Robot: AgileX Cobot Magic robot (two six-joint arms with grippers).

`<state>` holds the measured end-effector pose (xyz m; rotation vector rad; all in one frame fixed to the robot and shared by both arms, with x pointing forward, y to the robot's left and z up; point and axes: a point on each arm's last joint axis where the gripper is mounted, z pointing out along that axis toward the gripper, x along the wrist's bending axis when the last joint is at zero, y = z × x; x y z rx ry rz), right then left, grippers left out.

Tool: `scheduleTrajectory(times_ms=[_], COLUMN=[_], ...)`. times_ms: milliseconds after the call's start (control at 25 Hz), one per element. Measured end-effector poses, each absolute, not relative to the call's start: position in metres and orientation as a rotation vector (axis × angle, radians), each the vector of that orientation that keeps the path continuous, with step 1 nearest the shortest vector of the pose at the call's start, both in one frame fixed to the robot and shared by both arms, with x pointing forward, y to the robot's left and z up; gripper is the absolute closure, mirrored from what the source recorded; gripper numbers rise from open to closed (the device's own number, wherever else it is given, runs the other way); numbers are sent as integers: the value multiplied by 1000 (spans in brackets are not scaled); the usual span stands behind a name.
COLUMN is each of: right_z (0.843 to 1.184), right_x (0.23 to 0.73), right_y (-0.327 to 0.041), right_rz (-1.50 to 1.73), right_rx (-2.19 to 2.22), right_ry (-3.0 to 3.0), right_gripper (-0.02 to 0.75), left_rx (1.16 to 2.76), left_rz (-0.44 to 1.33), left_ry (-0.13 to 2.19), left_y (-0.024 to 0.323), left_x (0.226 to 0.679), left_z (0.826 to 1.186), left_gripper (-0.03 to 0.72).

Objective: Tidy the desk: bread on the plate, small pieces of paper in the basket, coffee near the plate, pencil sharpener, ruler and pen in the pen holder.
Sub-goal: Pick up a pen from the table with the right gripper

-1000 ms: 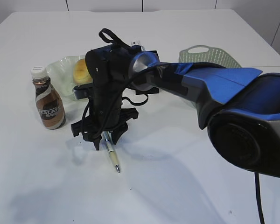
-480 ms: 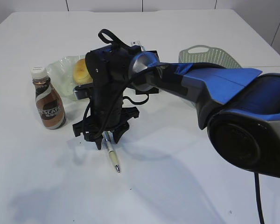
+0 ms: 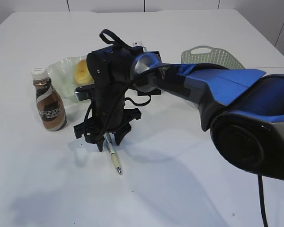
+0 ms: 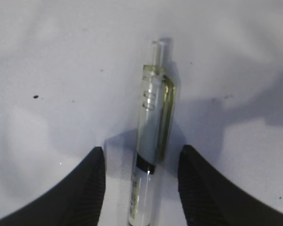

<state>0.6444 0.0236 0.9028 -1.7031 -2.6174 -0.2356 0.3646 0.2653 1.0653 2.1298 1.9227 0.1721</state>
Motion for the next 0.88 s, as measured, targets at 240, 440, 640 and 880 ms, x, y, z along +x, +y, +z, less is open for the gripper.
scheduleTrajectory(times_ms=[240, 440, 640, 880], right_z=[903, 903, 900, 899], right_x=[644, 644, 643, 643], right_y=[24, 25, 24, 23], right_rz=[-238, -242, -227, -223], right_rx=[-1702, -1701, -1696, -1694], right_ry=[-2611, -2602, -2605, -2617], right_gripper=[358, 374, 374, 376], left_rx=[2130, 2130, 2130, 2131], left_rz=[172, 172, 172, 170], left_ry=[1923, 1923, 1923, 1920], left_y=[265, 265, 265, 265], left_x=[365, 365, 365, 365], left_z=[1065, 1065, 1065, 1065], left_gripper=[222, 222, 222, 222])
